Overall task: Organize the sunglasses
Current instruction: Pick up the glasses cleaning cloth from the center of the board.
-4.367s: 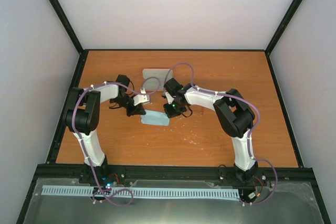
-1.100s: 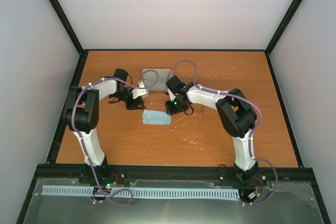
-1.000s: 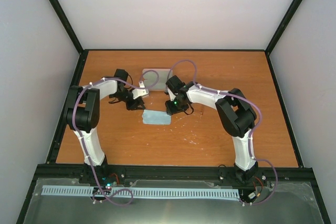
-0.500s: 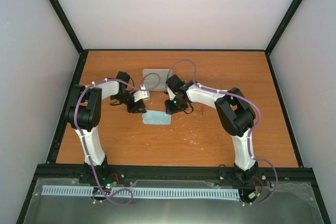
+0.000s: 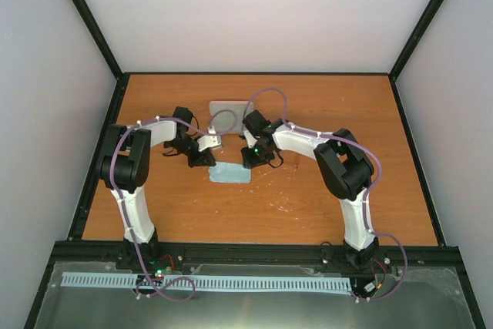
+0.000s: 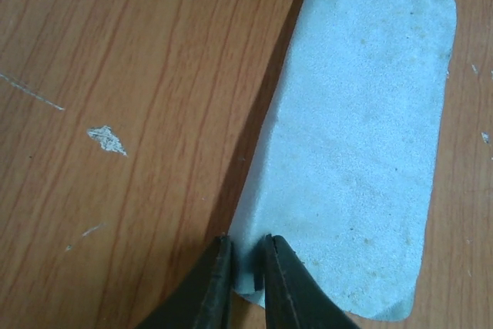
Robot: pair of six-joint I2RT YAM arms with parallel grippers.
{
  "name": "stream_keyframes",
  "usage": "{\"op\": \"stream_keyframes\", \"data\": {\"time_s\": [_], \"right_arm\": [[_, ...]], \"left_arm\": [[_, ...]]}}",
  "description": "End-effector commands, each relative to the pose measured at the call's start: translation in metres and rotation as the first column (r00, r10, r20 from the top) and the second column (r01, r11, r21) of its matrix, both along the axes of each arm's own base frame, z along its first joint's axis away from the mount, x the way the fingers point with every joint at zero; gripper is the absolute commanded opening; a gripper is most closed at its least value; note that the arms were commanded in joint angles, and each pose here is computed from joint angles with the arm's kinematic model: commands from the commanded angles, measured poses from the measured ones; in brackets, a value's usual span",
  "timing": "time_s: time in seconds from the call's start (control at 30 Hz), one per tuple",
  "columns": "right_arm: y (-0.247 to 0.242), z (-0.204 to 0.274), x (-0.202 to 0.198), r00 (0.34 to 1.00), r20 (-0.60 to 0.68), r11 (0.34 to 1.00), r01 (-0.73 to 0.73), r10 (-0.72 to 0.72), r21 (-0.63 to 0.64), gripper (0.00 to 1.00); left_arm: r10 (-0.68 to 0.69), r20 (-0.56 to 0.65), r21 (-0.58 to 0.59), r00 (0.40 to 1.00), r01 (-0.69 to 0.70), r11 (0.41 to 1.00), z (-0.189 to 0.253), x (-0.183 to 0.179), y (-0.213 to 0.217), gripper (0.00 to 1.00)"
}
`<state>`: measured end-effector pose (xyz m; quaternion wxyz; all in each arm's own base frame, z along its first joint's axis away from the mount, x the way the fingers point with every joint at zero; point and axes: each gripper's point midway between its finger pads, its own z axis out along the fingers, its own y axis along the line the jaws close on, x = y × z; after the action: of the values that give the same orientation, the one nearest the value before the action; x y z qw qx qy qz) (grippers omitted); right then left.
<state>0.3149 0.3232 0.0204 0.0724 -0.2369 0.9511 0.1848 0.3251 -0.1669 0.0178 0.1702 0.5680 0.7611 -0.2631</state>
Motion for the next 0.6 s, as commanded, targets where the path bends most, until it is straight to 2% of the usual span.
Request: {"op": "stream_keyframes", "data": {"time_s": [0.0,0.23,0.33,0.47,0.57], "right_arm": [[-0.016,-0.046,-0.036,0.989,-0.145,0.994,-0.034,0.019,-0.102,0.30],[-0.015,-0.052,-0.043,0.985,-0.168,0.993,-0.045,0.026,-0.110,0.23],[-0.017,-0.053,-0.044,0.985,-0.172,0.992,-0.047,0.026,-0.118,0.18],[-0.020,-0.052,-0.044,0.986,-0.163,0.990,-0.043,0.021,-0.132,0.03],[-0.021,-0.048,-0.038,0.991,-0.136,0.990,-0.034,0.015,-0.138,0.03]], "left_arm": [[-0.018,0.002,-0.010,1.000,0.018,1.000,-0.004,-0.002,-0.004,0.14],[-0.017,-0.003,-0.014,1.000,0.017,1.000,-0.005,-0.003,-0.005,0.01],[-0.014,-0.001,-0.015,1.000,0.014,1.000,-0.004,-0.002,-0.005,0.01],[-0.012,0.010,-0.021,1.000,0.012,1.000,-0.001,-0.001,-0.006,0.01],[0.001,0.025,-0.033,1.000,0.000,0.999,0.005,0.005,-0.008,0.01]]}}
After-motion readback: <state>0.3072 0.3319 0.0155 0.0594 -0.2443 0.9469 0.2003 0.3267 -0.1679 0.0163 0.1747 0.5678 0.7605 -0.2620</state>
